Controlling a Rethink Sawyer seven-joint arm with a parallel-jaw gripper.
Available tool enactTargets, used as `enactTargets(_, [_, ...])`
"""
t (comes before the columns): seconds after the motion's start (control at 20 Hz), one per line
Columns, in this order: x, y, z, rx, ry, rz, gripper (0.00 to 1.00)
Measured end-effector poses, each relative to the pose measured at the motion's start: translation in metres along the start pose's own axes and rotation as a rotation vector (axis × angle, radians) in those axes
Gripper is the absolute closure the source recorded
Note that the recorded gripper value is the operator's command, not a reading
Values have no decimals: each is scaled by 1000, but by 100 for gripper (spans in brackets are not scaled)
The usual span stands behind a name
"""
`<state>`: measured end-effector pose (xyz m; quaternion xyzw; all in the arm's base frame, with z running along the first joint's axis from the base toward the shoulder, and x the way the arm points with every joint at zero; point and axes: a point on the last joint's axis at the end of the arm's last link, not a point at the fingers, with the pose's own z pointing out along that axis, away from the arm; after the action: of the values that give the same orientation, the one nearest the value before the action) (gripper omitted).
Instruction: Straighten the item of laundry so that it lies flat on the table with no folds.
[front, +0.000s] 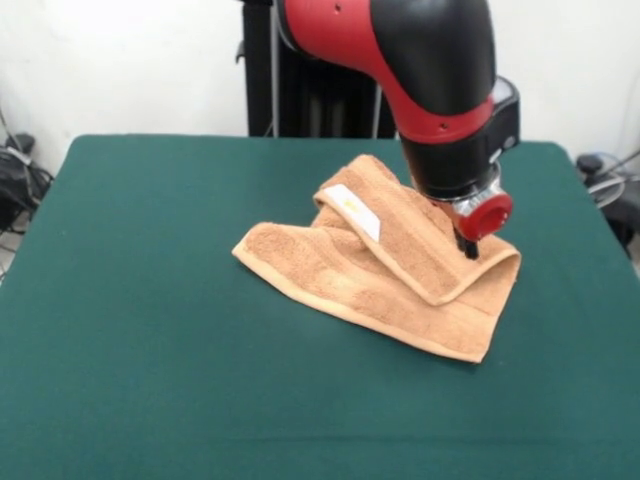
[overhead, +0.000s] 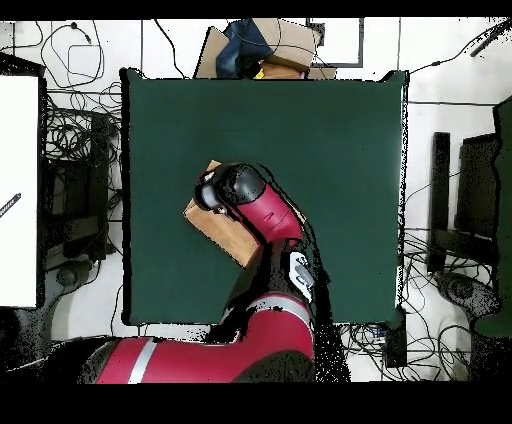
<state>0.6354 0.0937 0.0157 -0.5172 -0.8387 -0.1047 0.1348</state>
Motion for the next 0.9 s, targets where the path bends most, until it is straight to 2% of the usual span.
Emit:
enactTargets(0.4, [3, 1, 7, 10, -1, -7, 100])
enactTargets(0.7, [8, -7, 34, 99, -69, -65, 100])
enactTargets(0.75, [11, -10, 43, 136, -94, -86, 100])
enactTargets(0.9, [13, -12, 52, 168, -114, -92, 100])
